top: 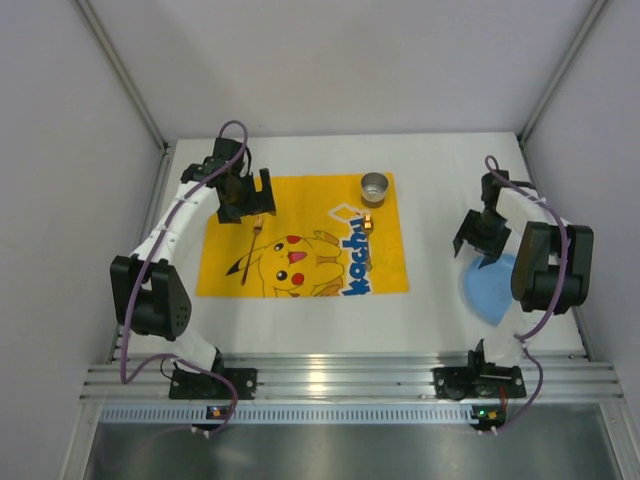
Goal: Set the dinner table for one person
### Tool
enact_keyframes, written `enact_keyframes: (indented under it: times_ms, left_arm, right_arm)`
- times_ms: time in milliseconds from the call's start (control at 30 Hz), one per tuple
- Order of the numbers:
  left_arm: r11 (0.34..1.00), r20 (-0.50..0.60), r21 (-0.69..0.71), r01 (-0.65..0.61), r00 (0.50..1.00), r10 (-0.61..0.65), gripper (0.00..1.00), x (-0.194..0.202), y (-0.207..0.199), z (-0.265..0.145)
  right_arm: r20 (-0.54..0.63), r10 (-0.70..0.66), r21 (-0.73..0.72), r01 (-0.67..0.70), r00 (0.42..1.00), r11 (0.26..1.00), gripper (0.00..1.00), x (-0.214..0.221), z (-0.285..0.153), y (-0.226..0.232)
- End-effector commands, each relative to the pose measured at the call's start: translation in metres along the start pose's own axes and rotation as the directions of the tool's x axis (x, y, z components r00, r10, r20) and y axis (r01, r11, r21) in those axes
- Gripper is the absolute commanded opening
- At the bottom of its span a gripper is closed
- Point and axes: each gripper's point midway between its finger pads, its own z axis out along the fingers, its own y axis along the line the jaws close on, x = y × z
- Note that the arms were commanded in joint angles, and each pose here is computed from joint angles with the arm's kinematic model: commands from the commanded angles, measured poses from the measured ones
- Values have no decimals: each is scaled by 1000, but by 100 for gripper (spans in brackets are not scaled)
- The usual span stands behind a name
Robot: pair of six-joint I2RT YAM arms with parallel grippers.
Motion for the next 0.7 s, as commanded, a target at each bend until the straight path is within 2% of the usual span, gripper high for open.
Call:
enact_keyframes:
  times_ms: [0,33,100,133,167,200,267,500,667]
  left_arm:
    - [1000,49,15,-25,999,24,99,-10,0,-5]
    - [1000,47,12,-25,999,24,98,-8,1,-4]
    - [1000,48,13,-22,999,21,98,-7,1,-6]
    - [1000,49,11,-19,999,19,98,-7,3,-5]
    - [1000,52,12,-19,998,19,98,-7,3,-6]
    - [1000,53,12,-20,998,19,98,-7,3,-6]
    - [1000,54,18,-17,998,16,99,-8,2,-5]
    - [999,69,44,5,998,-8,98,-16,-5,-4]
    - [997,74,70,26,997,-32,99,-20,-12,-5]
  right_arm:
    - [71,14,-10,-14,997,1000,63,-17,0,5]
    - [62,18,-1,-18,998,1000,62,-16,4,4]
    - [46,15,24,-16,999,1000,45,-13,11,-1]
    - [41,13,35,-14,999,999,26,-11,14,-3]
    - [38,10,36,-11,999,999,25,-11,16,-3]
    - [34,0,45,-2,999,999,10,-9,18,-5]
    - [13,-9,67,8,1000,998,0,-2,25,-10]
    - [16,-27,62,26,1000,998,0,8,28,-15]
    - [126,-23,-47,29,992,998,0,-13,-14,13]
